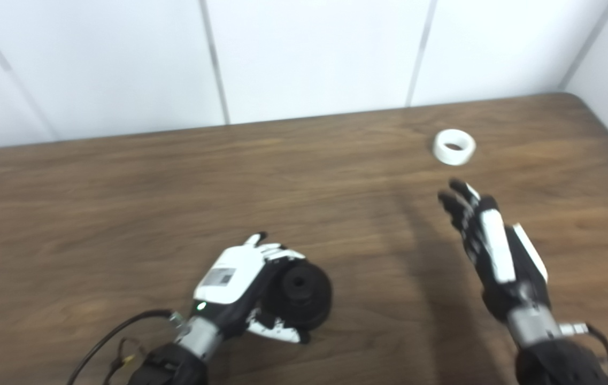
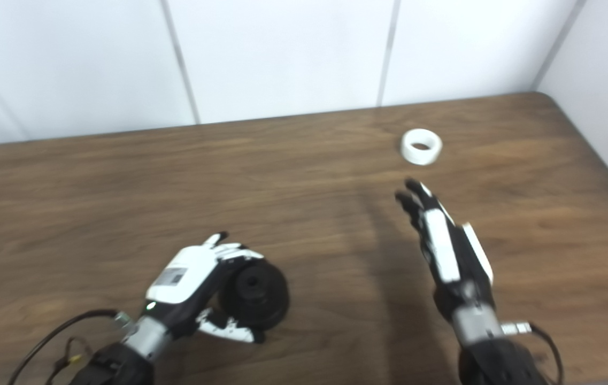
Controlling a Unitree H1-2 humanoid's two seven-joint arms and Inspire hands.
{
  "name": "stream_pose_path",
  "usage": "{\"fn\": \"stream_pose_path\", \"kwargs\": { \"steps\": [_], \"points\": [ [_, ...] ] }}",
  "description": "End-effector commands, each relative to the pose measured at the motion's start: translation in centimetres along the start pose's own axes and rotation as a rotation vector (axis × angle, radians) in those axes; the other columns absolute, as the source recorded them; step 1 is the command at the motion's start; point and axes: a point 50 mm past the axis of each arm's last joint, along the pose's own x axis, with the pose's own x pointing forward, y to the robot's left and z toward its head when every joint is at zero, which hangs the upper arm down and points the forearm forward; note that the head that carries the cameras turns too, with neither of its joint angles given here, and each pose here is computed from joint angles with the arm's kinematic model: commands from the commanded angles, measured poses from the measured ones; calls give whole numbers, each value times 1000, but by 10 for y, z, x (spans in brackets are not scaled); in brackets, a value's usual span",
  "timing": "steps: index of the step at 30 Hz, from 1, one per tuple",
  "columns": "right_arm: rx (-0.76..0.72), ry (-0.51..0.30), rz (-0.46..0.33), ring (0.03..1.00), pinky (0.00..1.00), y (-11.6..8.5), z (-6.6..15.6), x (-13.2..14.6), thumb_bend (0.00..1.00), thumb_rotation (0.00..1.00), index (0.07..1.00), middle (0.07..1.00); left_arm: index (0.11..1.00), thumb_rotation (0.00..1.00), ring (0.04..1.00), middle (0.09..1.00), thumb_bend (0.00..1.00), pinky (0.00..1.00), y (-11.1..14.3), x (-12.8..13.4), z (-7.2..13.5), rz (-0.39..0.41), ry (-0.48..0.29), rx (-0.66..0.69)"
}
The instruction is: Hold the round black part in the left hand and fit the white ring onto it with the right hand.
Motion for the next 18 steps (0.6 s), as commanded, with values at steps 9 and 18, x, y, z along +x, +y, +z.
{"fn": "stream_pose_path", "kwargs": {
  "steps": [9, 18],
  "points": [
    [-622, -232, -15, 979, 977, -37, 57, 61, 777, 388, 917, 969, 481, 56, 858, 759, 526, 983, -8, -12, -15, -49, 60, 42],
    [-959, -174, 0, 1000, 963, -56, 96, 131, 896, 324, 851, 993, 482, 53, 848, 754, 525, 984, -6, -15, -22, -34, 49, 58]
  ]
}}
